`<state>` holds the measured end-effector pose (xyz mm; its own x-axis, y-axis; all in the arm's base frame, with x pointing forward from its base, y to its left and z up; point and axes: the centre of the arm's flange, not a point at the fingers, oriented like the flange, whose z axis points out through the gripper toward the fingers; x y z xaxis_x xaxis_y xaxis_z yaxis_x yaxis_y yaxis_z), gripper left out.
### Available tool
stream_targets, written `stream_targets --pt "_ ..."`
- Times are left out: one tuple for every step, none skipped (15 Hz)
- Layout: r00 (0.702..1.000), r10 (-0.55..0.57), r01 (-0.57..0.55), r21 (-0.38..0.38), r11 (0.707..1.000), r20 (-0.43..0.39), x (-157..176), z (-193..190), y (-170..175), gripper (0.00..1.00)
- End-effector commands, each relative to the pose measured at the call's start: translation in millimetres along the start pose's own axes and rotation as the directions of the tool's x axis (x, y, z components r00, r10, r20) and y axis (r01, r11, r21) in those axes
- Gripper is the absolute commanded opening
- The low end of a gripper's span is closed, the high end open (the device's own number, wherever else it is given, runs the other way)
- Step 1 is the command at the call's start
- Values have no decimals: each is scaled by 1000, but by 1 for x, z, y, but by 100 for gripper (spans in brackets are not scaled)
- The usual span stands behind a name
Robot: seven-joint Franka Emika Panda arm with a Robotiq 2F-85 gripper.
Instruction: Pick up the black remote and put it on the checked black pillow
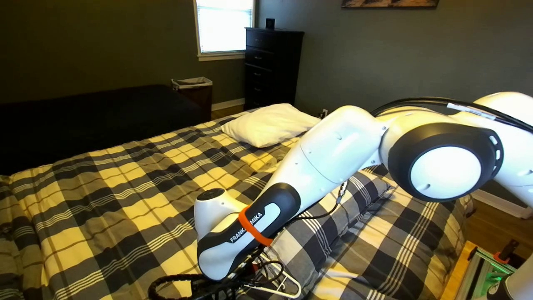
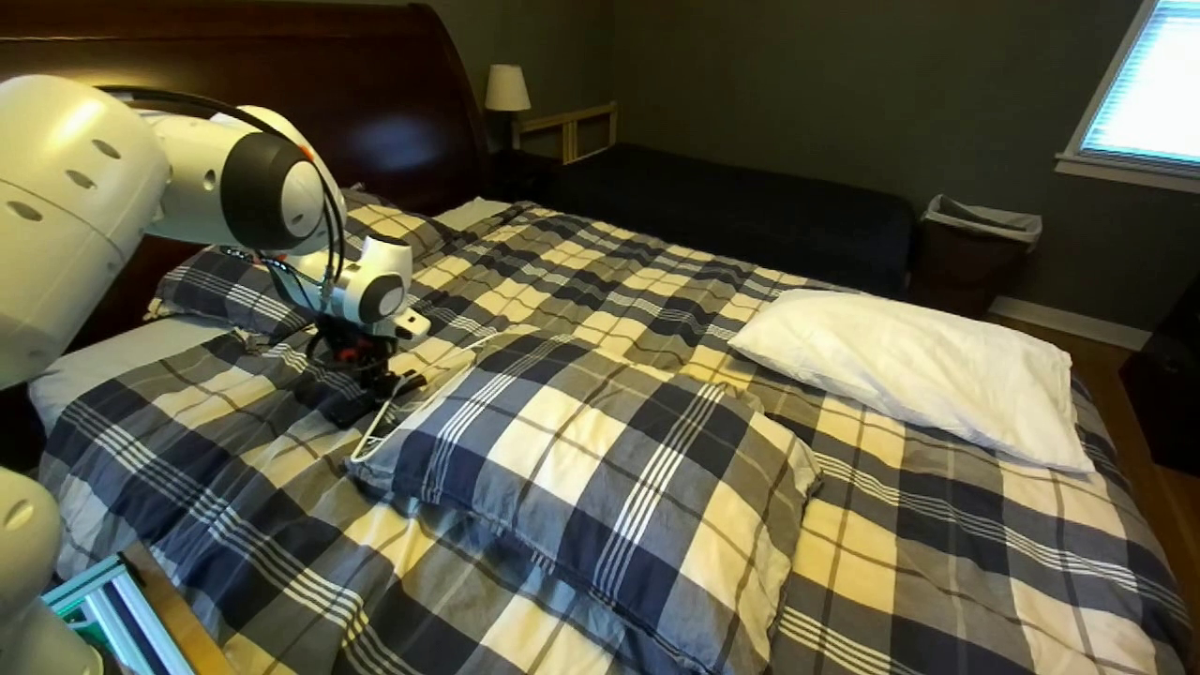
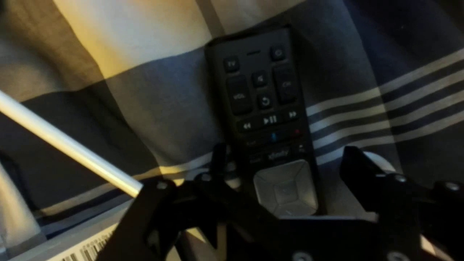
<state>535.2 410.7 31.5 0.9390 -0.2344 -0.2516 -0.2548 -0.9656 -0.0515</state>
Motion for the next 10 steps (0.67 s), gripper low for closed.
stream_targets --pt "995 97 -97 -16 995 4 -11 13 -14 79" --pt "993 116 -116 -19 993 1 -13 14 -16 58" --pt "991 136 -136 -18 991 -1 -16 14 -18 57" --pt "988 156 -156 -17 988 -8 -20 13 -19 49" --pt "984 178 -179 -15 984 -14 -23 12 -18 41" --pt "979 203 -203 -11 979 -23 -26 10 -16 34" --pt "974 226 -227 -11 974 -28 -29 8 -13 31" --pt "970 242 -242 -13 970 -29 -31 6 -12 30" --pt "970 240 -241 -11 971 -25 -33 3 -10 29" --pt "982 191 -191 -1 982 -8 -37 -1 -8 29"
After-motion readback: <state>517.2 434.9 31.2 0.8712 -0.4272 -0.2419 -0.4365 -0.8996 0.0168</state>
